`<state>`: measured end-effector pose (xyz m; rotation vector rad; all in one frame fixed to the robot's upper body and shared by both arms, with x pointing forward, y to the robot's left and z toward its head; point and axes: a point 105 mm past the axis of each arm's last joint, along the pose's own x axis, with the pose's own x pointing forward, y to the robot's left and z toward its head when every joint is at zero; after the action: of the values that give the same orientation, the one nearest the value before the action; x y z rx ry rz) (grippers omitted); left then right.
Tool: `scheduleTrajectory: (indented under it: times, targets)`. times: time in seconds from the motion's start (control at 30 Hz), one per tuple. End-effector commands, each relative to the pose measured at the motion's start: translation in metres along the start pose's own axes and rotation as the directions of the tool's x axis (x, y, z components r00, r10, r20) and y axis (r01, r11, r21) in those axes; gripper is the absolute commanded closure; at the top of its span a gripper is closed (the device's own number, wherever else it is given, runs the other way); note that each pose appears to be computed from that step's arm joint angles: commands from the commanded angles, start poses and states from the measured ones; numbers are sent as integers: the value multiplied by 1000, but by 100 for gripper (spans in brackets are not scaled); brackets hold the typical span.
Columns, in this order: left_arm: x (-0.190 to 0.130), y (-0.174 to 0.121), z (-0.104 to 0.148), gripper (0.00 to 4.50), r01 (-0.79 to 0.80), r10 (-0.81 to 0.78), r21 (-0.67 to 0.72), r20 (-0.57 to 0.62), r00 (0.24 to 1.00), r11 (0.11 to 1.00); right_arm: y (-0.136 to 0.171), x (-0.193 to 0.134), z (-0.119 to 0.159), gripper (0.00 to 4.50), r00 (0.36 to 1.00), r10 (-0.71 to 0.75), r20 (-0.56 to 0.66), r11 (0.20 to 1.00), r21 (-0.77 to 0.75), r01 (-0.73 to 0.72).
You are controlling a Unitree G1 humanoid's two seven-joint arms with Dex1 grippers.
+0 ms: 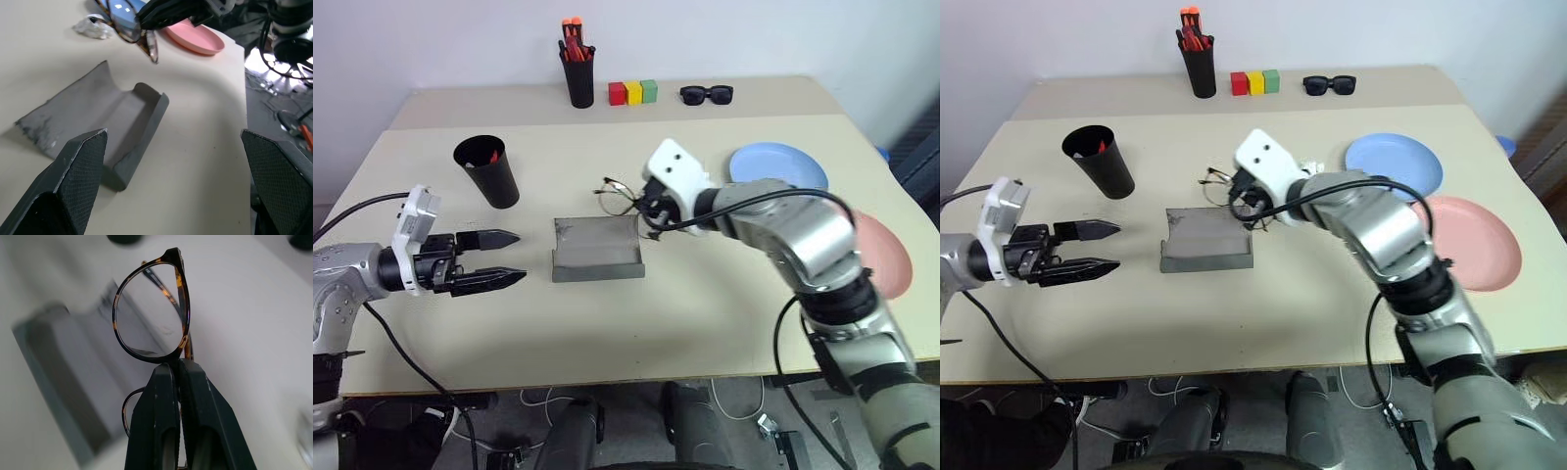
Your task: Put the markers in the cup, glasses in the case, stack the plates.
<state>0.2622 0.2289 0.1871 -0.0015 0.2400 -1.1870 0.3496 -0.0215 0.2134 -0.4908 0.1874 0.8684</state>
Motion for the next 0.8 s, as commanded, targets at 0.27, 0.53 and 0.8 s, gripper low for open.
scheduleTrajectory:
  times: [0.27, 0.53, 0.8]
  targets:
    - [-16, -13, -5, 0, -11, 10, 27, 11, 1000, 1000, 36, 33, 5, 447, 989, 136, 50, 984, -121, -129]
    - [-18, -15, -12, 0, -14, 14, 27, -2, 1000, 1000, 46, 37, -28, 447, 979, 186, -83, 962, -188, -199]
    - [-17, -11, -15, 0, -15, 15, 46, -9, 1000, 999, 49, 29, -33, 447, 961, 249, -119, 939, -214, -270]
